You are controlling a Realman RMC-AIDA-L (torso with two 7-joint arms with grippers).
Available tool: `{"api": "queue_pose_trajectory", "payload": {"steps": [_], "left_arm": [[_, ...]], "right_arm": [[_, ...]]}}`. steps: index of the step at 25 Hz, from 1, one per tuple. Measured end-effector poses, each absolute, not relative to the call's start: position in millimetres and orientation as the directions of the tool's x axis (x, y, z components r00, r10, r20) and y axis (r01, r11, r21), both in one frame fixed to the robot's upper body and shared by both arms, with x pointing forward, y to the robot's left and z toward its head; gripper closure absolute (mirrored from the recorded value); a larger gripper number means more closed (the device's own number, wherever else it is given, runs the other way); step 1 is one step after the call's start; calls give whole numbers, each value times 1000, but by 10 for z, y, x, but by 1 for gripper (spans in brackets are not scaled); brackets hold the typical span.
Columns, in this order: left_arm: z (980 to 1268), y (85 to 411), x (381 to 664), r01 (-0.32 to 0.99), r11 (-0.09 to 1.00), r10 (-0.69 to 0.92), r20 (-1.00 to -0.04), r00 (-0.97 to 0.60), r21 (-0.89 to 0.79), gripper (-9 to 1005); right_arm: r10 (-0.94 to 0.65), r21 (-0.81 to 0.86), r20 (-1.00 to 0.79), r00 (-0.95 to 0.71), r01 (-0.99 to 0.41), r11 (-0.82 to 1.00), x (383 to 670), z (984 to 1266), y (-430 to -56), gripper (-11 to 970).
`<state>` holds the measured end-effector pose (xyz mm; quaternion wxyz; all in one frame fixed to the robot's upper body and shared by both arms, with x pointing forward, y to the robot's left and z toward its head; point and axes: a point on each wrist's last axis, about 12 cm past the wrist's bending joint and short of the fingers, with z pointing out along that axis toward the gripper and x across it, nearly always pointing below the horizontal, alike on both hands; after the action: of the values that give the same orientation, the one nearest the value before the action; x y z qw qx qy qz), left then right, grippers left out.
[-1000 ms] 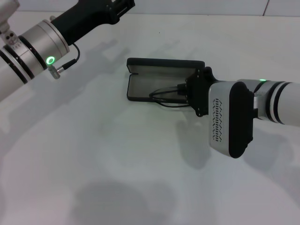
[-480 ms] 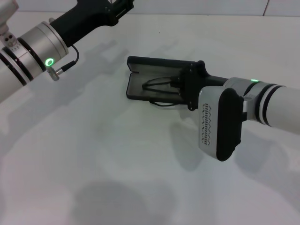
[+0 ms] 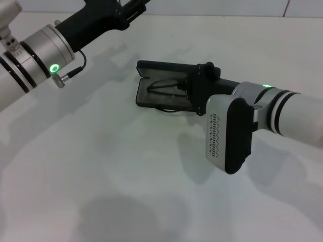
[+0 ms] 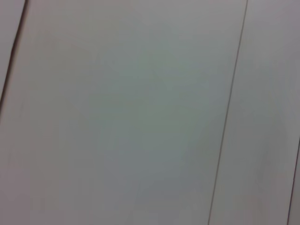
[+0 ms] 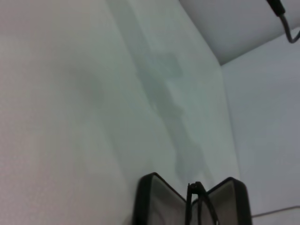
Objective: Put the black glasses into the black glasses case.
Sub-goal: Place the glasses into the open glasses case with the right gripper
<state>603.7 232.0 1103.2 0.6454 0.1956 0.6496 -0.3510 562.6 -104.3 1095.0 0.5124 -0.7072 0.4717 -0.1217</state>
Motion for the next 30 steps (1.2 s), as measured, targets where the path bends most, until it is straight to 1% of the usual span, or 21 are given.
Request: {"api": "queue_pose_trajectory", "payload": {"steps": [10,20,30], "left_arm": [[11035,2321,6037,709,677,-195,-977,-87,-199,421],[11040,2329,6042,710,677,-190,-978,-85,-193,421],[11030,2326,6035,711,676,-187,-978,-88,-194,422]], "right_arm": [[-808,-843,-295,509,-537,-30,5692,10878,-1076,901],[-801,-853,-295,521,-521,-24,5638,10855,-1028,848],[-804,-868,-297,515,-496,2,5654,10880,-1034,798]]}}
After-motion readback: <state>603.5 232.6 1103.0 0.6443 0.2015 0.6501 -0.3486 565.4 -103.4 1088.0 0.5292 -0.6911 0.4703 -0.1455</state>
